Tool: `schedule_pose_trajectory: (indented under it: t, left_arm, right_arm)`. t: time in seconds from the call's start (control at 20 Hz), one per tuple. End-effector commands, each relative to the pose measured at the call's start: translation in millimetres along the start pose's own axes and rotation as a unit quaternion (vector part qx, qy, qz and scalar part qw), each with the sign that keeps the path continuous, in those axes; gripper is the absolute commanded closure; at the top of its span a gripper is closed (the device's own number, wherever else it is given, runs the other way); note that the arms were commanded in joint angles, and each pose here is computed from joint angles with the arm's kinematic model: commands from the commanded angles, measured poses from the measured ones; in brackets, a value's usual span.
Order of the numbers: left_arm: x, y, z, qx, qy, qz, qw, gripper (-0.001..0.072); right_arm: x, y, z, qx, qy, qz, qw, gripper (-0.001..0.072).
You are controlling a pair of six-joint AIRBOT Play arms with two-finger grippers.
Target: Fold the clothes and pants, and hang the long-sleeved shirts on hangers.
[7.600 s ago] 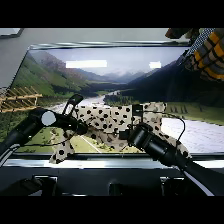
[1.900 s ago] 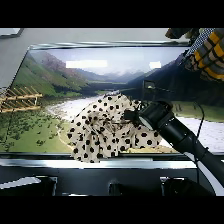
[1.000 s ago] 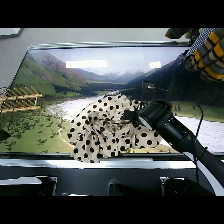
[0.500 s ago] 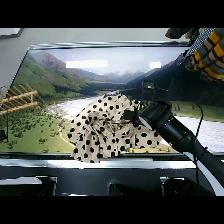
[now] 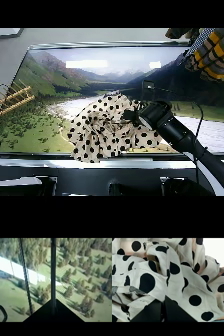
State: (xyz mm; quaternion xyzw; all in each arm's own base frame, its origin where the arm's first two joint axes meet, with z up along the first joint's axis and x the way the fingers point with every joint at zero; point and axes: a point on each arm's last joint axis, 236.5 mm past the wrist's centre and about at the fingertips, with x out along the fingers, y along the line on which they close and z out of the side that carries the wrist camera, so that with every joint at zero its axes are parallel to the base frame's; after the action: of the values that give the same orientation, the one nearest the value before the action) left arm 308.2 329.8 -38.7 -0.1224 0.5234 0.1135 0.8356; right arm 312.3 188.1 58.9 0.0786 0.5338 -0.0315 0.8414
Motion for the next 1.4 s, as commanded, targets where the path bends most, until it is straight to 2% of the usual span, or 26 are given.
schedule_pose_trajectory:
  t: [0.0, 0.3, 0.5, 0.6, 0.7, 0.85, 1.0, 1.15, 1.35]
  left_arm:
    - [-32.1, -13.7, 50.1, 0.026, -0.062, 0.010, 0.998, 0.0691]
    - [-100.4, -53.0, 124.3, 0.045, -0.152, 0.030, 0.987, 0.0691]
    - [-148.1, -114.5, 152.5, 0.108, -0.202, 0.022, 0.973, 0.0691]
    - [-165.3, -168.9, 151.0, 0.174, -0.210, -0.008, 0.962, 0.0693]
    - [-172.3, -223.1, 126.9, 0.251, -0.197, -0.043, 0.947, 0.0694]
    - [-181.5, -300.9, 66.1, 0.298, -0.192, -0.110, 0.928, 0.0694]
    - [-195.9, -368.4, -13.0, 0.355, -0.193, -0.184, 0.896, 0.0692]
    - [-212.9, -405.8, -84.9, 0.414, -0.188, -0.235, 0.859, 0.0692]
    - [-227.8, -423.4, -166.9, 0.436, -0.137, -0.302, 0.837, 0.0692]
  right_arm:
    - [0.2, -0.3, 0.0, -0.001, 0.000, -0.001, 1.000, 0.0680]
    - [0.2, -0.8, -0.4, -0.001, 0.001, -0.002, 1.000, 0.0680]
    - [0.1, -4.7, 4.3, -0.006, -0.009, -0.010, 1.000, 0.0680]
    - [-0.1, -7.4, 7.9, -0.009, -0.016, -0.016, 1.000, 0.0680]
    - [-0.2, -9.0, 10.2, -0.011, -0.021, -0.019, 1.000, 0.0680]
    - [-0.3, -11.0, 12.7, -0.013, -0.027, -0.024, 0.999, 0.0680]
    - [-0.7, -12.9, 15.4, -0.010, -0.032, -0.028, 0.999, 0.0680]
    - [-0.7, -13.8, 16.0, -0.011, -0.033, -0.030, 0.999, 0.0680]
    - [-2.3, -29.2, 19.0, -0.017, -0.039, -0.062, 0.997, 0.0680]
